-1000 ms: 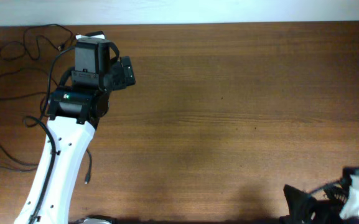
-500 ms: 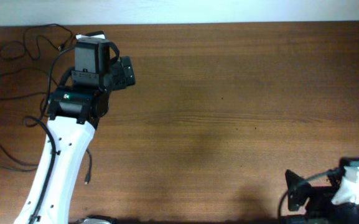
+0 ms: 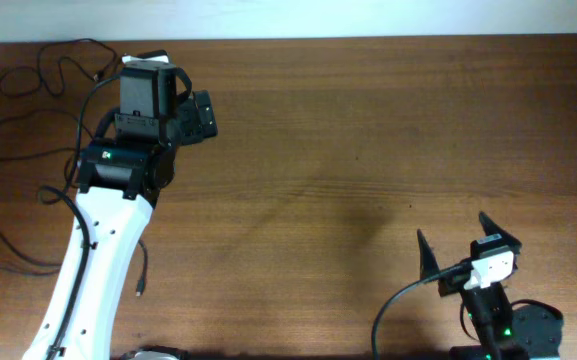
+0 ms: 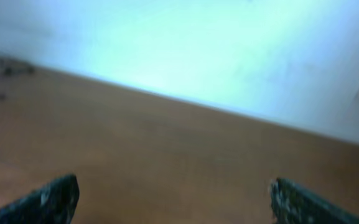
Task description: Untangle cables
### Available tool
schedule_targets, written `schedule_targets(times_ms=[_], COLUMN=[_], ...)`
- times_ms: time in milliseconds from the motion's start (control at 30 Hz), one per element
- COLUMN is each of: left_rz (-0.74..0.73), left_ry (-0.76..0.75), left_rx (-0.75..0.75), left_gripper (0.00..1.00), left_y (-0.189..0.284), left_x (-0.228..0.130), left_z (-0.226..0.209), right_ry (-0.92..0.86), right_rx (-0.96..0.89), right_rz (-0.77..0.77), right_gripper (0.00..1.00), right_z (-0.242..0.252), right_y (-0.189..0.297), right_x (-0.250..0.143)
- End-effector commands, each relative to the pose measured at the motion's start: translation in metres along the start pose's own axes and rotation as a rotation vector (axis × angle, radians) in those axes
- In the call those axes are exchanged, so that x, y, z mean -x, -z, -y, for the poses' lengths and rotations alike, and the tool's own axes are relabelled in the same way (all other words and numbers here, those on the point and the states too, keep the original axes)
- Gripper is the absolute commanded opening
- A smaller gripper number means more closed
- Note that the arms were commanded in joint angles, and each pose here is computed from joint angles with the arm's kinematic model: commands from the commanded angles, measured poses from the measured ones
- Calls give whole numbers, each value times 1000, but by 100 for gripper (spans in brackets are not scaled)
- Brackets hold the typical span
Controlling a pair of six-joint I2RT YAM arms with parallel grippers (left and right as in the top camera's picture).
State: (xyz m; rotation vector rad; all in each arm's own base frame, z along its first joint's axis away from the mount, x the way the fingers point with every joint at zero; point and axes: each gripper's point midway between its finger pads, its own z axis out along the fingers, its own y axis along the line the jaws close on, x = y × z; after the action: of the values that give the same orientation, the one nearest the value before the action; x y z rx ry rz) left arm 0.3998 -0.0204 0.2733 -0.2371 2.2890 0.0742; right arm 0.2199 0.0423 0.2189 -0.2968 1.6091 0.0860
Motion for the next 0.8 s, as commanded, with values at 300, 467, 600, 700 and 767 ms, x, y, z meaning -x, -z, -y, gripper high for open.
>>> schedule_targets(times_ms=[300, 467, 600, 700, 767], left_rz=[7, 7, 7, 7, 7], left_ry=[-10, -10, -10, -10, -10], left_rx=[9, 9, 9, 9, 9], left_gripper=[99, 99, 99, 99, 99], left_y=[2, 2, 2, 2, 2], left_x=[3, 3, 3, 3, 3], left_z=[-2, -2, -2, -2, -2], right_ry=[44, 16, 4, -50, -164], right_rx=[-88, -124, -138, -185, -250], right_rz=[152, 31, -22, -30, -29], right_gripper=[99, 98, 98, 98, 98], right_z=[15, 24, 26, 34, 44], right_y=[-21, -22, -22, -21, -18], right_x=[-20, -50, -63, -66, -69])
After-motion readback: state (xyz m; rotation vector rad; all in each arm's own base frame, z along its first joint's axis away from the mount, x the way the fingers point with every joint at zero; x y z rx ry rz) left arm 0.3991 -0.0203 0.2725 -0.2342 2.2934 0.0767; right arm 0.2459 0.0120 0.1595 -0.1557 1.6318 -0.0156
